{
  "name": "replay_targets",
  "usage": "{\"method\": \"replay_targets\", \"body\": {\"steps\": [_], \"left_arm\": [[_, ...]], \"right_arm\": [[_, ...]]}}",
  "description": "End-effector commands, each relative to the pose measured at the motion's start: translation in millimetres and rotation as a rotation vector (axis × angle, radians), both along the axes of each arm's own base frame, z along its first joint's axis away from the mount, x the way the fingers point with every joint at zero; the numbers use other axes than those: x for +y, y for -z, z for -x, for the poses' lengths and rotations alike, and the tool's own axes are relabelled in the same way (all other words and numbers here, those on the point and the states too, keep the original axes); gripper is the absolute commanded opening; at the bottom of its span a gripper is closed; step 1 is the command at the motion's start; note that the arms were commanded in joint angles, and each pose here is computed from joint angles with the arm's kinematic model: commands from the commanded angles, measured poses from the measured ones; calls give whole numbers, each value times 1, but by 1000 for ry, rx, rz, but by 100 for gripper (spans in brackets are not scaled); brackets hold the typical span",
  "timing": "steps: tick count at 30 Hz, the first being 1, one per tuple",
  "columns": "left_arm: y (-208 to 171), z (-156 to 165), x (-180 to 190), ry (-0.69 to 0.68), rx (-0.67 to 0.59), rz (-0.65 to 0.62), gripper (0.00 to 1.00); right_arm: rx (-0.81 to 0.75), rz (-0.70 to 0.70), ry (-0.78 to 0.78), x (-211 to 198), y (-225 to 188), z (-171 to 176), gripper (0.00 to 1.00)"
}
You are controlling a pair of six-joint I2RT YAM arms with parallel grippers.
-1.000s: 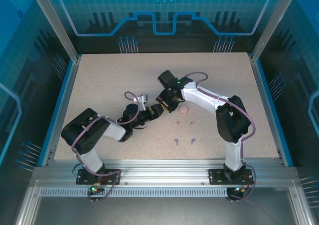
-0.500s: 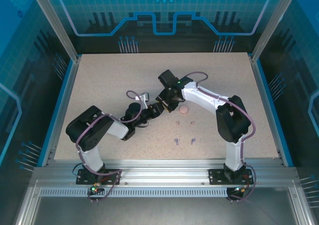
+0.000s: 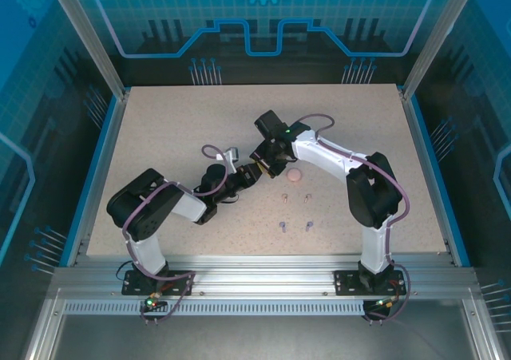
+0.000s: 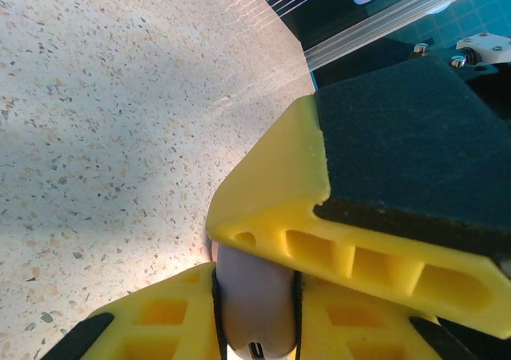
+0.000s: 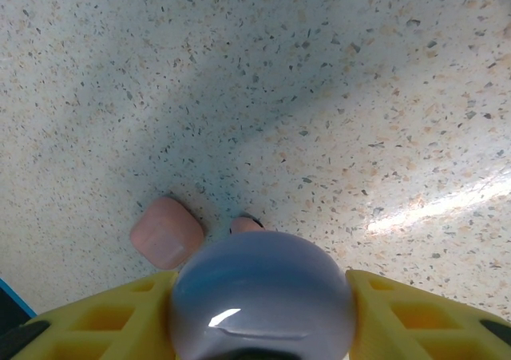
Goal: Insert wireless bluetooth earbuds into charging case
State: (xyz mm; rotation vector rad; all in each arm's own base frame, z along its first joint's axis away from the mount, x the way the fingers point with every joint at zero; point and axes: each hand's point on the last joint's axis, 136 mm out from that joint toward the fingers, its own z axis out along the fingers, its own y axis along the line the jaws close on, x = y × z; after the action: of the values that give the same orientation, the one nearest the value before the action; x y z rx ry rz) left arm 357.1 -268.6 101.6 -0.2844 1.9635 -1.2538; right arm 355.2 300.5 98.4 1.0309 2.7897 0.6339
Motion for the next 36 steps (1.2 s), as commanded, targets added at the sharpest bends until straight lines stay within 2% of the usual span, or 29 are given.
{"method": "replay_targets", "body": {"steps": [1,4,8,10,13,18,23,28,32,36], "left_arm": [[-15,-4,-10,18,-59,11,7],[-15,-3,-10,22,-56,10,2],[-17,0,-11,33,-50,11,0],[-19,2,-11,41,-50,9,0],[-24,7,-12,65,-54,-2,0],[-44,19,-16,155,-100,-42,0],[-68,30,-15,280,-147,-66,0],[-87,32,-8,380,-153,-42,0],[-94,35,-11,444,-147,-60,0],[-100,34,-13,456,-157,-64,0]], "right_arm": [[-1,-19,-16,-3,-8,4,52],[-9,-29,-15,-3,-13,2,59],[-60,-56,-5,-10,-32,-13,81],[-103,-67,3,-21,-49,-23,88],[-186,-60,16,-48,-80,-32,92],[-322,-21,-43,-93,-106,-31,93],[-528,-30,-234,-113,-112,-26,94],[-803,-164,-516,-89,-128,-8,94],[-869,-264,-653,-67,-131,9,92],[-879,-294,-717,-54,-127,17,91]]}}
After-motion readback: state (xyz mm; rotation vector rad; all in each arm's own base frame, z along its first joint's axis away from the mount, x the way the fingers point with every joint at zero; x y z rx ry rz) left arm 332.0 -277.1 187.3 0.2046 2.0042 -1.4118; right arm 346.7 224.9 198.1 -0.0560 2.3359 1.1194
